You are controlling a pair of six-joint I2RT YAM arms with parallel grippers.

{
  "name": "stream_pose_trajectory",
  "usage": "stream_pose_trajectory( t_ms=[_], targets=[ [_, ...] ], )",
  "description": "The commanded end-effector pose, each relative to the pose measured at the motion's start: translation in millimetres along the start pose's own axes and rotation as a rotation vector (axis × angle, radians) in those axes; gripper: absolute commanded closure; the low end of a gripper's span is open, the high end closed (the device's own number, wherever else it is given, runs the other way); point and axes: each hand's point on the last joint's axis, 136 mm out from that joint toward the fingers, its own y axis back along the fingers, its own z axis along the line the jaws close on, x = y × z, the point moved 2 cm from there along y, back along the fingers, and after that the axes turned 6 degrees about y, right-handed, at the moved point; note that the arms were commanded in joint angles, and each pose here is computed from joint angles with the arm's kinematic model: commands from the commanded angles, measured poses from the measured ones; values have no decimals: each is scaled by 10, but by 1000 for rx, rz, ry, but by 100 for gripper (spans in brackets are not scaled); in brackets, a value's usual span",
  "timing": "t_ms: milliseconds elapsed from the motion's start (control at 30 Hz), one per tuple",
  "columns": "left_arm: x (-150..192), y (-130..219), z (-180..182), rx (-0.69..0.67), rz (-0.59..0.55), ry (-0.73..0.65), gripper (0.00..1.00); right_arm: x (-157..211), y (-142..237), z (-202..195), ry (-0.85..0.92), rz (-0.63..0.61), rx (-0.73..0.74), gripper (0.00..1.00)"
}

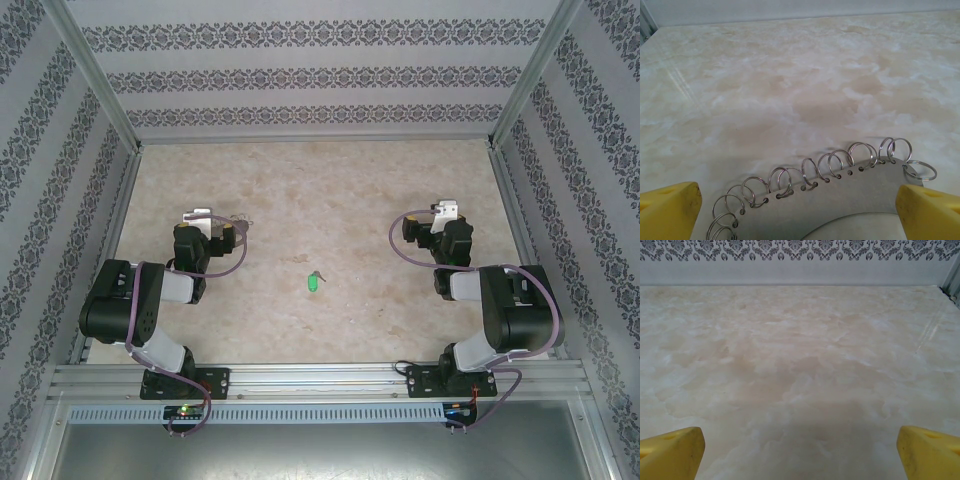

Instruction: Put the keys on the keyring

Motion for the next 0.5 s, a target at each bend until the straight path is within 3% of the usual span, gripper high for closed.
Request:
stream_pose_trajectory(
  t_ms=[0, 467],
  targets=[
    [-121, -8, 10, 4, -46, -7, 0, -62, -5, -36, -22, -27, 1, 2],
    [-116, -18, 20, 8, -39, 0, 0, -63, -6, -39, -22, -27, 3, 2]
  ],
)
